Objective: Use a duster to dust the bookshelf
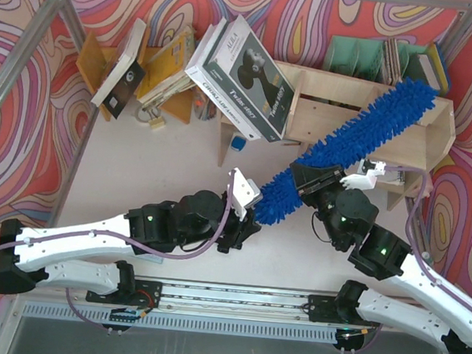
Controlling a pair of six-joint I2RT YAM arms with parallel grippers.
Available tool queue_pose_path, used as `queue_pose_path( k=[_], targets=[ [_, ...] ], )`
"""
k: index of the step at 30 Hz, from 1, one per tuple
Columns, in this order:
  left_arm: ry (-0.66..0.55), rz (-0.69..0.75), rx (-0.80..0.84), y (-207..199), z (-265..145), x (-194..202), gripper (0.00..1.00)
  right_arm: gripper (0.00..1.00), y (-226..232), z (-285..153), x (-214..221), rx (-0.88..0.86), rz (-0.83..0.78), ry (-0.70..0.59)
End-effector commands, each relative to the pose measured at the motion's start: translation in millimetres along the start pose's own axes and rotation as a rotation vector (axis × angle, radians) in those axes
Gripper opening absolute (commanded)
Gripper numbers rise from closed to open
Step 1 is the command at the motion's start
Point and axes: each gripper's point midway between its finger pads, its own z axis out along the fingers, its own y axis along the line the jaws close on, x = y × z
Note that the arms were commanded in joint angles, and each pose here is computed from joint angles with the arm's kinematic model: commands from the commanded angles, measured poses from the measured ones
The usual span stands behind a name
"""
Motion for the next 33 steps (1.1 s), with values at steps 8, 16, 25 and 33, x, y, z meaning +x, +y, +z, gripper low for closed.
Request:
queue_pose_path(
  k=[8,16,25,33],
  targets=[
    [-0.040,-0.031,0.020,-5,-5,-12,0.00,0.18,5,1,-13,0.003,0.057,-0.056],
    [-0.110,-0.050,-0.060,10,-23,-34,0.00,0.73,10,-3,-25,0.012,-0.014,-0.068],
    [-0.202,-0.066,-0.137,26,-51,-64,0.00,0.99,32,-17,-50,-0.060,-0.206,-0.081],
    [-0.226,-0.143,-0.212,40,-85,-82,0.00,0.99,3,-18,-55,-0.039,-0.605,-0.121]
  ],
)
